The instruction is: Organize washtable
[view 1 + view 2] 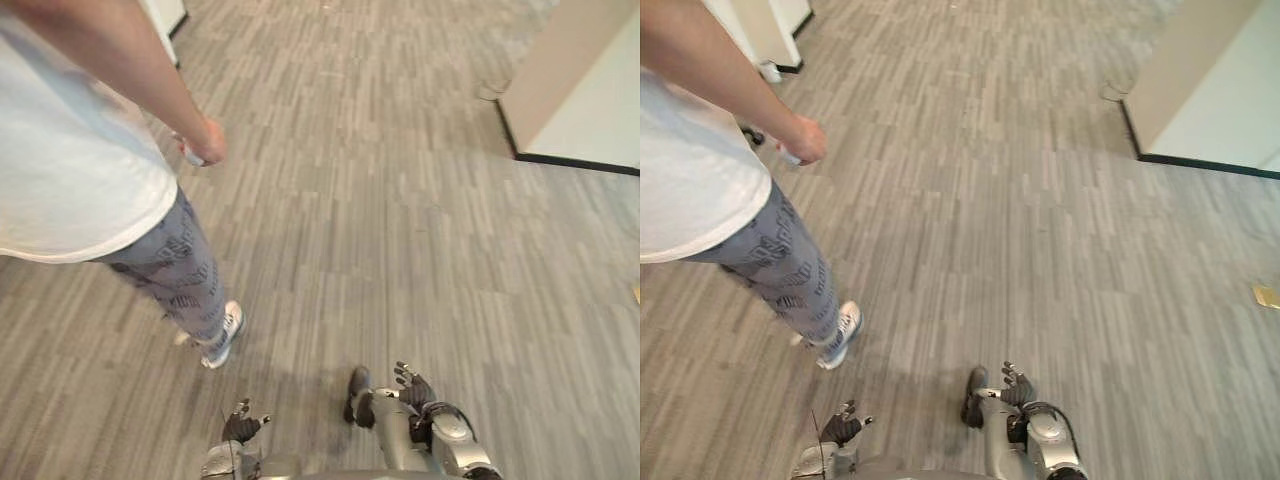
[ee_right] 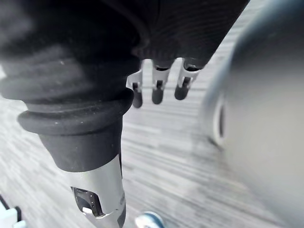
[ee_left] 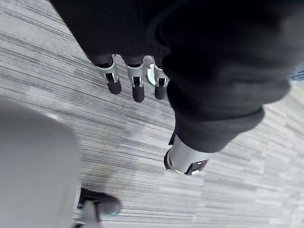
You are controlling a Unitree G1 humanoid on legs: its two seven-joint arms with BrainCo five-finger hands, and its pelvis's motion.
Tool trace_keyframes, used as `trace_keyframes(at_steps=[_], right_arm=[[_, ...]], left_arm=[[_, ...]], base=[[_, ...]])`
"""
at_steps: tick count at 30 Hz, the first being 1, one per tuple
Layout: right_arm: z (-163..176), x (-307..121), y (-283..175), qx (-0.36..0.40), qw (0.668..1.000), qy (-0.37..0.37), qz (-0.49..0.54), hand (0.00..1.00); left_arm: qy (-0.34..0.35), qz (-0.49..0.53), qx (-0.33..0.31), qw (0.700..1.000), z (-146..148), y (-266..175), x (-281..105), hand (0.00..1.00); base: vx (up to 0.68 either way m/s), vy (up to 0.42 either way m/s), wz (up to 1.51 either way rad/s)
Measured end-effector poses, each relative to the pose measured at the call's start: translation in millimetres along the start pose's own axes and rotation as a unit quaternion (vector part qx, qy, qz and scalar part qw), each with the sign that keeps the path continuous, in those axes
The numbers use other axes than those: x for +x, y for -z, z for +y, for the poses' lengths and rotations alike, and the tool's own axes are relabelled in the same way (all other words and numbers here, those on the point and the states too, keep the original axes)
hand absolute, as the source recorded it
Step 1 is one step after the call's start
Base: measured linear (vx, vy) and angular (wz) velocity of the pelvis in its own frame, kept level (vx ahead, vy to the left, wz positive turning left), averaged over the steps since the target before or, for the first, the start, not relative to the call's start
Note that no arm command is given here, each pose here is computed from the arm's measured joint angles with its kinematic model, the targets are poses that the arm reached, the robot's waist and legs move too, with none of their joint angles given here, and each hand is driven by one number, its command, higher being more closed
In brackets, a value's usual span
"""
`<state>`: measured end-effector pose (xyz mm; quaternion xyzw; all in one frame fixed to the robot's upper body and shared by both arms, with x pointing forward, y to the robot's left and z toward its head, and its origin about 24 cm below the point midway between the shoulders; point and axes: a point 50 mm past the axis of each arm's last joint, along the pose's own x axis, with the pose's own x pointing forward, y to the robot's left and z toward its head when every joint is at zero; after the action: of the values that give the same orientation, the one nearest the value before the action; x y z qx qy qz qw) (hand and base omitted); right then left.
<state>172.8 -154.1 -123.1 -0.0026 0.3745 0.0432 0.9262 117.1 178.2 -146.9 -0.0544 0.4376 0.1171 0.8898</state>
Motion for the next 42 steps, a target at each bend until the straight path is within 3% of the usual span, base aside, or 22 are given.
trace_keyframes(at_steps=[5, 9, 11, 28, 32, 34, 38, 42], right_arm=[[26, 1, 17, 0.028, 0.998, -0.024, 0.045, 0.00], [12, 0, 27, 0.018, 0.997, -0.007, 0.071, 0.00], [22, 3, 22, 0.020, 0.998, -0.020, 0.062, 0.00], [12, 0, 13, 0.010, 1.000, -0.011, 0.021, 0.00], [-6, -4, 12, 0.015, 1.000, 0.014, 0.018, 0.00], [-5, -5, 16, 0.037, 0.999, 0.018, 0.024, 0.00], [11, -3, 27, 0.050, 0.997, 0.004, 0.061, 0.00], [3, -8, 44, 0.048, 0.994, 0.022, 0.097, 0.00]], left_arm=[[-0.010, -0.060, 0.011, 0.998, 16, -32, 4, 0.00], [0.003, -0.073, -0.006, 0.997, 1, -36, 4, 0.00], [-0.005, -0.076, 0.000, 0.997, 8, -40, 5, 0.00], [-0.014, 0.006, 0.046, 0.999, 22, 0, 1, 0.00], [-0.017, 0.016, -0.016, 1.000, 5, 9, -2, 0.00], [-0.009, 0.009, -0.015, 1.000, 1, 5, -1, 0.00], [-0.026, -0.029, -0.010, 0.999, 19, -16, 3, 0.00], [-0.016, -0.032, -0.018, 0.999, 10, -17, 3, 0.00]], base=[[0.82, 0.011, -0.31], [0.79, 0.195, -0.75], [0.97, 0.391, 0.10], [0.59, 0.106, 0.24], [0.78, -0.130, 0.39], [0.80, -0.018, -0.50], [0.68, -0.008, -0.32], [0.79, 0.193, -0.94]])
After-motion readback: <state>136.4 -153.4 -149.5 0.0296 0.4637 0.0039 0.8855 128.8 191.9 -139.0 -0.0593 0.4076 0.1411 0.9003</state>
